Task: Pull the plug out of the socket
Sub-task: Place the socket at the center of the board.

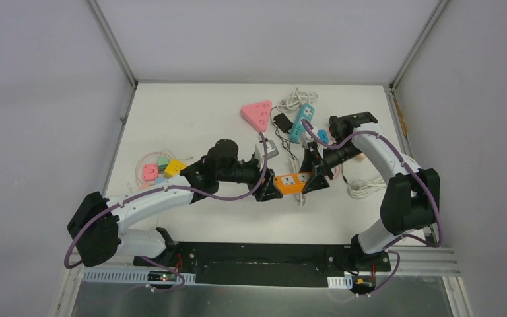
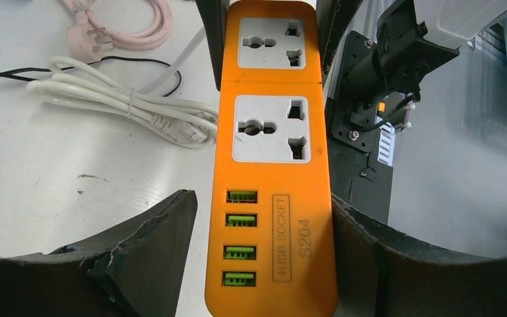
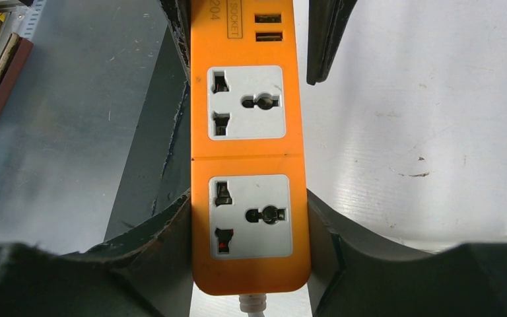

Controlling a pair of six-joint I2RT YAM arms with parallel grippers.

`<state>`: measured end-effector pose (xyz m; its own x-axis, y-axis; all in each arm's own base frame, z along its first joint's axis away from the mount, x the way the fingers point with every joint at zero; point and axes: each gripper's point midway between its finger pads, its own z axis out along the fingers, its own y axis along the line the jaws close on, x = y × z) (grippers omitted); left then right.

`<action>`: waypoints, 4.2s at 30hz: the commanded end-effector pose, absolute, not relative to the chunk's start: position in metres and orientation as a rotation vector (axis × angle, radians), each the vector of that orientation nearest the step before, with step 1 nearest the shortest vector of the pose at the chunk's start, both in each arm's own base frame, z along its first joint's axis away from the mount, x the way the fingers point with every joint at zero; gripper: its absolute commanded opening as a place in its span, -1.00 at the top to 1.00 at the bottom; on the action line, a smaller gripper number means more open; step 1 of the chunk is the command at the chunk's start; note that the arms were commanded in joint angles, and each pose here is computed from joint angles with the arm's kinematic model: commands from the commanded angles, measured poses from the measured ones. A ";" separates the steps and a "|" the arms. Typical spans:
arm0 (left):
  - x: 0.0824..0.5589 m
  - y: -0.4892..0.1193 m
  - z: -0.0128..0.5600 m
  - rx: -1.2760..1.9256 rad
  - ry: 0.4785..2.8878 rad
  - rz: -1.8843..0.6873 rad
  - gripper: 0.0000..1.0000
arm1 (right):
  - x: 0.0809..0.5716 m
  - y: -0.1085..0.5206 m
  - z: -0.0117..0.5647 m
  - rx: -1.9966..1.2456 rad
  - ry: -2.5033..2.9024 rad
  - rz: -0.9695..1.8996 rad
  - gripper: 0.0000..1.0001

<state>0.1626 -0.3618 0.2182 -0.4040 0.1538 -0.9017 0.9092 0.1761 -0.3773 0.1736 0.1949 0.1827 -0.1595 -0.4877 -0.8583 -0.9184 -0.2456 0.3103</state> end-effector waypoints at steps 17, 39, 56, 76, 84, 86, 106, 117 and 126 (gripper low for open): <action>0.149 -0.356 0.268 1.013 1.548 -1.358 1.00 | 0.166 0.196 0.207 -1.664 1.559 1.404 -0.97; 0.204 -0.266 0.379 0.562 1.469 -1.189 1.00 | 0.220 0.124 0.222 -1.192 1.744 1.065 -1.00; 0.271 -0.221 0.469 0.289 1.360 -1.079 1.00 | 0.232 0.121 0.219 -1.135 1.778 1.008 -0.99; 0.421 -0.011 0.369 -0.473 1.537 -0.460 1.00 | 0.239 0.113 0.220 -1.087 1.815 0.973 -1.00; 0.438 0.047 0.272 -0.818 1.622 -0.320 1.00 | 0.241 0.111 0.219 -1.076 1.822 0.973 -1.00; 0.438 0.057 0.246 -0.903 1.643 -0.284 1.00 | 0.241 0.111 0.218 -1.075 1.826 0.972 -1.00; 0.426 0.059 0.100 -1.309 1.944 -0.190 0.15 | 0.242 0.106 0.218 -1.052 1.832 0.969 -1.00; 0.414 0.051 0.127 -1.300 1.955 -0.228 -0.42 | 0.242 0.105 0.220 -1.045 1.829 0.970 -1.00; 0.405 0.048 0.158 -1.230 1.919 -0.262 -0.43 | 0.240 0.105 0.223 -1.037 1.823 0.973 -1.00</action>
